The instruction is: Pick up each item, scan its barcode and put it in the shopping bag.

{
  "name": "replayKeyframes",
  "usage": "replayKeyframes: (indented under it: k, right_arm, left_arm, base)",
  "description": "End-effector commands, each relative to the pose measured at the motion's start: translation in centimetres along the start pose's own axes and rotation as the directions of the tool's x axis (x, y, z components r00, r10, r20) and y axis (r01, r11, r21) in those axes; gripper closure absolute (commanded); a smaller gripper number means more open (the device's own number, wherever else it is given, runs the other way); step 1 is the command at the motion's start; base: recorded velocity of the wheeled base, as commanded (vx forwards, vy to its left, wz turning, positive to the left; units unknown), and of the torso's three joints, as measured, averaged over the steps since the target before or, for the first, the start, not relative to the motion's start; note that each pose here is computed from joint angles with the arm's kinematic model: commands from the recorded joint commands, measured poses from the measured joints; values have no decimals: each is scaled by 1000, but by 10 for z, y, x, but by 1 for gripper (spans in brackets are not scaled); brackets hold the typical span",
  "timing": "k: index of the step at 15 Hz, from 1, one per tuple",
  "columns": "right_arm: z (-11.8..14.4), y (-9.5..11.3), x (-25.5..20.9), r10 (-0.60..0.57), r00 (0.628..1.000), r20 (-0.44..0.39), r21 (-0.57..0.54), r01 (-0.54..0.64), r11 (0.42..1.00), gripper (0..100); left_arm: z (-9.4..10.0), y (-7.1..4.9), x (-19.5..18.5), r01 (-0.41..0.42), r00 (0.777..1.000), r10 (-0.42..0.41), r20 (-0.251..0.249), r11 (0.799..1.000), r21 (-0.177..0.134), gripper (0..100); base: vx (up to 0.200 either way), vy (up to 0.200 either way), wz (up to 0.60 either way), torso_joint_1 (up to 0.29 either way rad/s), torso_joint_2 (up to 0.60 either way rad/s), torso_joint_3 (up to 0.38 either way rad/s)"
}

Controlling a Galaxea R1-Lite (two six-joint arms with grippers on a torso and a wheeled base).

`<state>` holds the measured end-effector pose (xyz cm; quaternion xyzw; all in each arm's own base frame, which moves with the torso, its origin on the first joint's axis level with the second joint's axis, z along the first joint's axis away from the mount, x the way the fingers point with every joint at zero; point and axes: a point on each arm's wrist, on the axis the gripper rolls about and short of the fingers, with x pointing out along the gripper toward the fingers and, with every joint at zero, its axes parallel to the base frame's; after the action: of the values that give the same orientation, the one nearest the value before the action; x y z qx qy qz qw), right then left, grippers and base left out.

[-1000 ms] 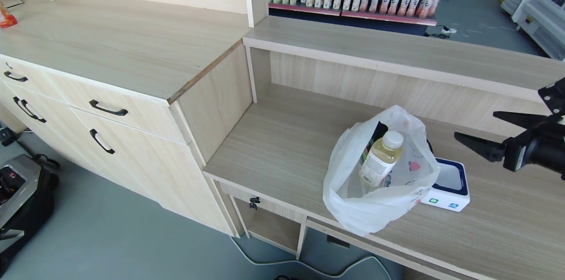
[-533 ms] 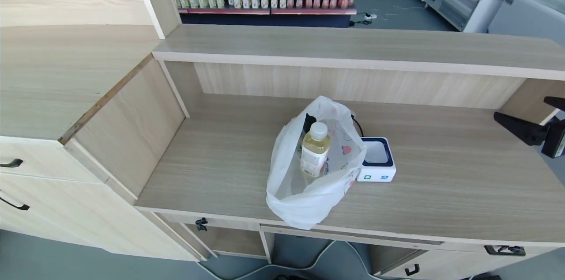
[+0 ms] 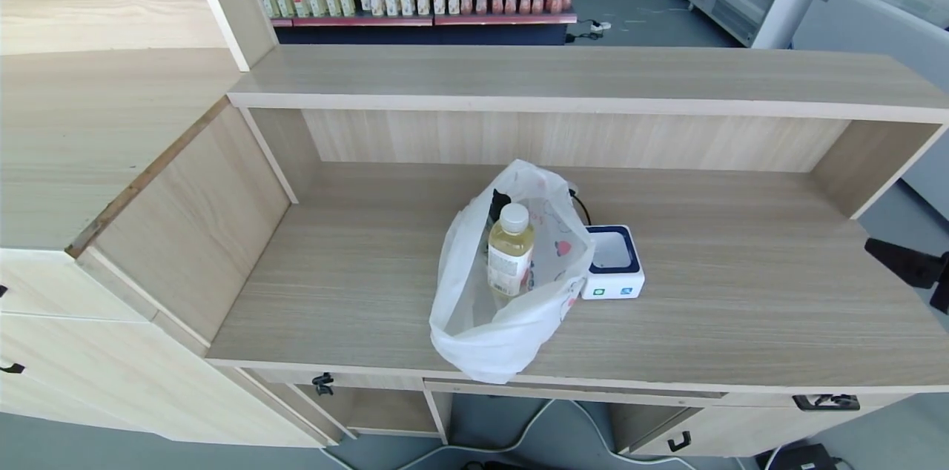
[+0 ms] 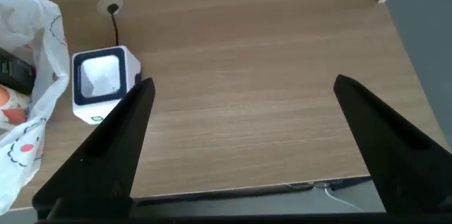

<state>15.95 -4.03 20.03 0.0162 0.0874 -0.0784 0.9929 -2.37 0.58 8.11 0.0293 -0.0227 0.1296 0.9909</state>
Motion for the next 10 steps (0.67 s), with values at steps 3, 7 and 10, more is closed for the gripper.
replayKeyframes:
  k: [3,7,10]
  right_arm:
    - [-61,6,-64,-28,999,-18,12,28,1000,0]
    - [-99,15,-108,57,996,73,-21,-56,998,0]
    - [-129,13,-135,47,999,27,-19,-46,999,0]
  left_arm:
    - [0,0,0,-1,1000,1,1,1000,0,0]
    - [0,0,0,-1,1000,1,1,1000,0,0]
    - [0,0,0,-1,1000,1,1,1000,0,0]
  base:
    - [0,0,0,0,0,0]
    - [0,0,0,0,0,0]
    - [0,0,0,0,0,0]
